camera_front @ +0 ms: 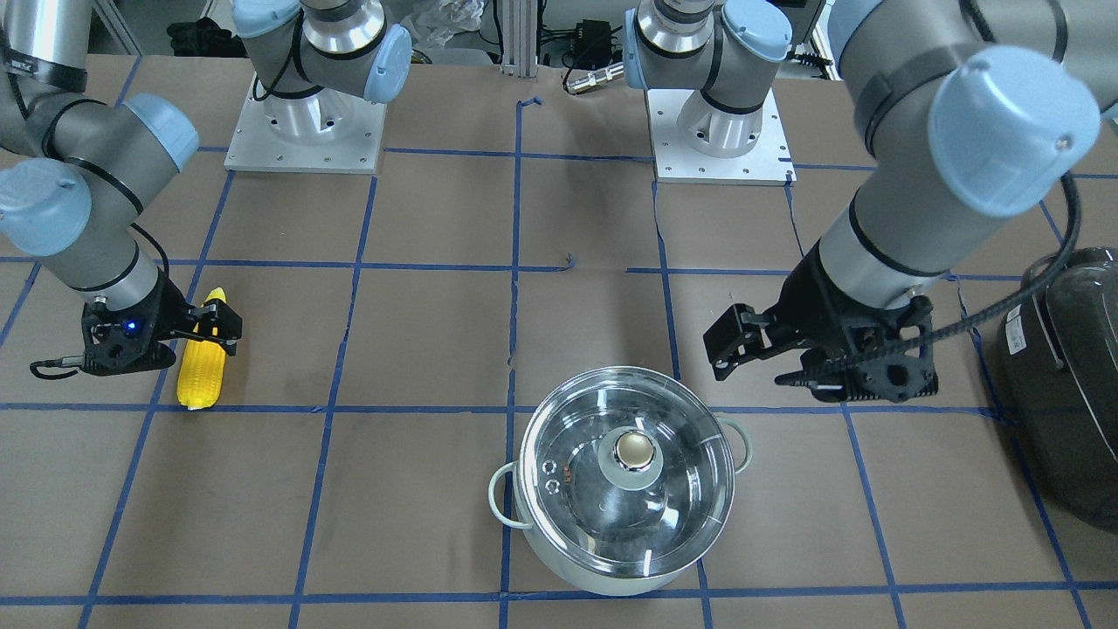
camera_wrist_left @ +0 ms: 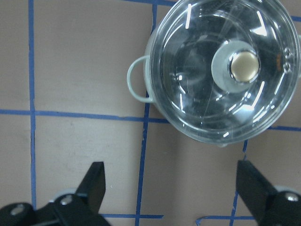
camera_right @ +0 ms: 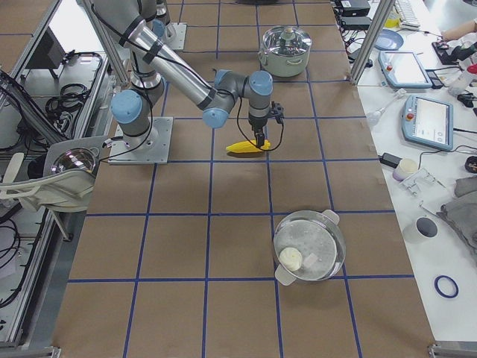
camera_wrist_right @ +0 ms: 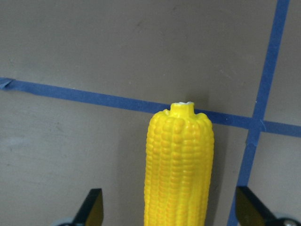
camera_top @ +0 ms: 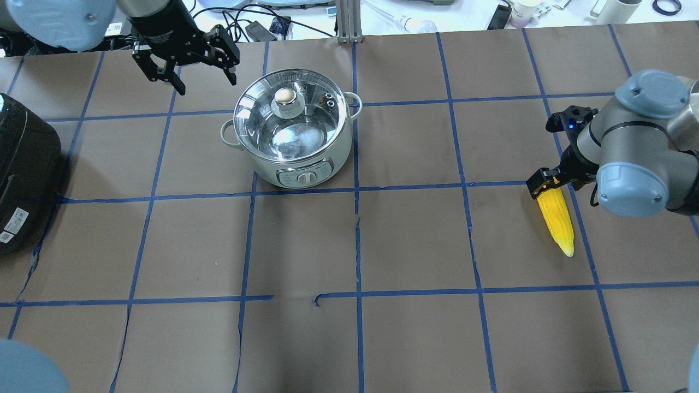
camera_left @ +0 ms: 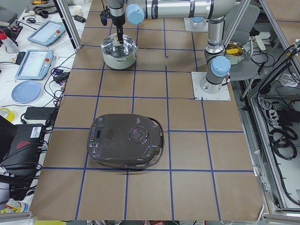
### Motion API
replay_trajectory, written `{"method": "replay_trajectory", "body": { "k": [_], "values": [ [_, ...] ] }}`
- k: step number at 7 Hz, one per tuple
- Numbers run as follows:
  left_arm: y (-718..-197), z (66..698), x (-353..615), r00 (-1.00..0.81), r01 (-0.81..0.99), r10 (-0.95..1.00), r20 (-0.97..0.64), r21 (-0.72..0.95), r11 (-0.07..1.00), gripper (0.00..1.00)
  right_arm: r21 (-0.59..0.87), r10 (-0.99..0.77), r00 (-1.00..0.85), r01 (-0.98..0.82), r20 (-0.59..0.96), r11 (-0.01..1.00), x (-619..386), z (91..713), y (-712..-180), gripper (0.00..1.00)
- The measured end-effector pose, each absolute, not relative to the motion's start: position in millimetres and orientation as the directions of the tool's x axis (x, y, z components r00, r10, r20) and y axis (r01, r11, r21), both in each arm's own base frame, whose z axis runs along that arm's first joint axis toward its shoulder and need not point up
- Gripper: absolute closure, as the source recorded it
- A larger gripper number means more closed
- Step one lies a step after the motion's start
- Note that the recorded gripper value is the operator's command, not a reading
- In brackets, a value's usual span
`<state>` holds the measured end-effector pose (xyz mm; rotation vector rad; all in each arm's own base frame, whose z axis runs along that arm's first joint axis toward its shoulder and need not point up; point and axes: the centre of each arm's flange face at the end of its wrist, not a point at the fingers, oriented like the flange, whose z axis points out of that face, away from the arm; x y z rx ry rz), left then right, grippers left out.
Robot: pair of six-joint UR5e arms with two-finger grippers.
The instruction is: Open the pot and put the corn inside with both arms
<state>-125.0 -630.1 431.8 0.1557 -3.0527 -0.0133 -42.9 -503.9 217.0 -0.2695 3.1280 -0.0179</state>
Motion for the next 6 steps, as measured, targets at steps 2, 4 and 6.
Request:
{"method": "replay_trajectory", "body": {
  "k": [2, 4, 6],
  "values": [
    [-650, 391, -145, -0.994, -0.075, -0.076, 0.082, 0.022, 0.997, 0.0, 0.0, -0.176, -0.984, -0.176, 0.003, 0.984, -47, 189, -511, 0.0],
    [-661, 364, -166, -0.995, -0.051, -0.053, 0.08, 0.017, 0.999, 0.0, 0.008, -0.177, -0.984, -0.177, 0.0, 0.984, -48, 174, -513, 0.21],
    [-664, 361, -189, -0.996, -0.043, -0.043, 0.083, -0.005, 0.999, 0.0, 0.016, -0.177, -0.984, -0.177, 0.002, 0.984, -48, 172, -512, 0.25]
  ]
}}
